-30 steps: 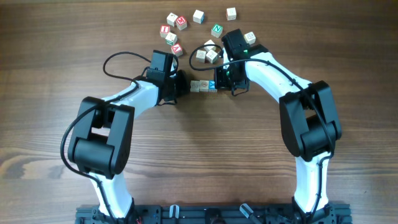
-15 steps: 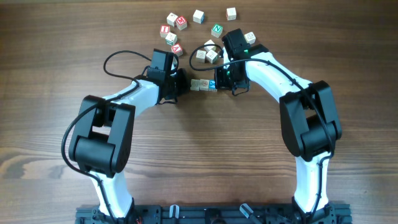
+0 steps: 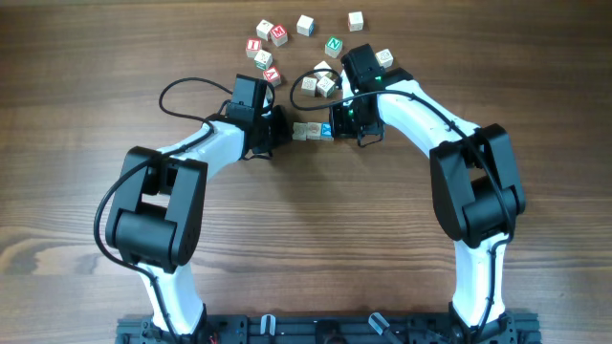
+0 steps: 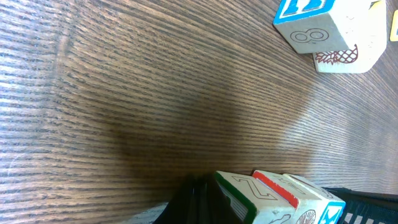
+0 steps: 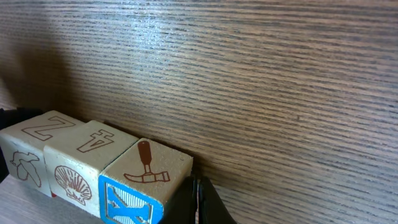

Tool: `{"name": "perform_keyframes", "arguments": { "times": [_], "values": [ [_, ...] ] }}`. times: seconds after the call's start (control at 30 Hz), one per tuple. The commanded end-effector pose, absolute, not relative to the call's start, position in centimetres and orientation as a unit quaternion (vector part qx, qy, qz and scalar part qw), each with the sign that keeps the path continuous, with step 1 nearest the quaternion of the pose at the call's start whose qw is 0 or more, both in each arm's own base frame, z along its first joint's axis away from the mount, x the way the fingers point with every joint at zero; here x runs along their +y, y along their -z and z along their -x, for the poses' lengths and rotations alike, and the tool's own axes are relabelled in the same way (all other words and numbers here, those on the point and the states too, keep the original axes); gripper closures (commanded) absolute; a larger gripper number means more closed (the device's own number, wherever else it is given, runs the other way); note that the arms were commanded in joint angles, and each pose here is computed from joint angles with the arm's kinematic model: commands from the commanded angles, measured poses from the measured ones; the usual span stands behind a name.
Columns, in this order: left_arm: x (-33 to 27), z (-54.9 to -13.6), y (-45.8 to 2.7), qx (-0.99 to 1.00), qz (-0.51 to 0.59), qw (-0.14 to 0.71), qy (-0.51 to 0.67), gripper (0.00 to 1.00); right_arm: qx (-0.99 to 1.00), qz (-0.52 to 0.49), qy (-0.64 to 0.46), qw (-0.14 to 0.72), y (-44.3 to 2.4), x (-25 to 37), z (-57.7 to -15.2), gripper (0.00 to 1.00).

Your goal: Form a horizontal line

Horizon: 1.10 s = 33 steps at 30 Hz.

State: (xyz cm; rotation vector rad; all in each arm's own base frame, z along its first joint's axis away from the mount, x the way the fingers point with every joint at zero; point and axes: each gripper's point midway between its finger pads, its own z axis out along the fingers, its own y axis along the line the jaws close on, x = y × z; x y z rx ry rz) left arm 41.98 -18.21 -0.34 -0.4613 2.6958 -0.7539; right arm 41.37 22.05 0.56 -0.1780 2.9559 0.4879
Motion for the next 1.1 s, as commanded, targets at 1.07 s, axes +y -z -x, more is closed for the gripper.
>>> {"name": "perform_keyframes", "arguments": {
  "times": [1.07],
  "values": [
    [-15.8, -37.5, 6.0, 0.964, 0.180, 0.078, 0.178, 0.96, 0.976, 0.070, -0.156, 0.132, -3.9, 21.1, -44.6, 0.96]
  ]
}}
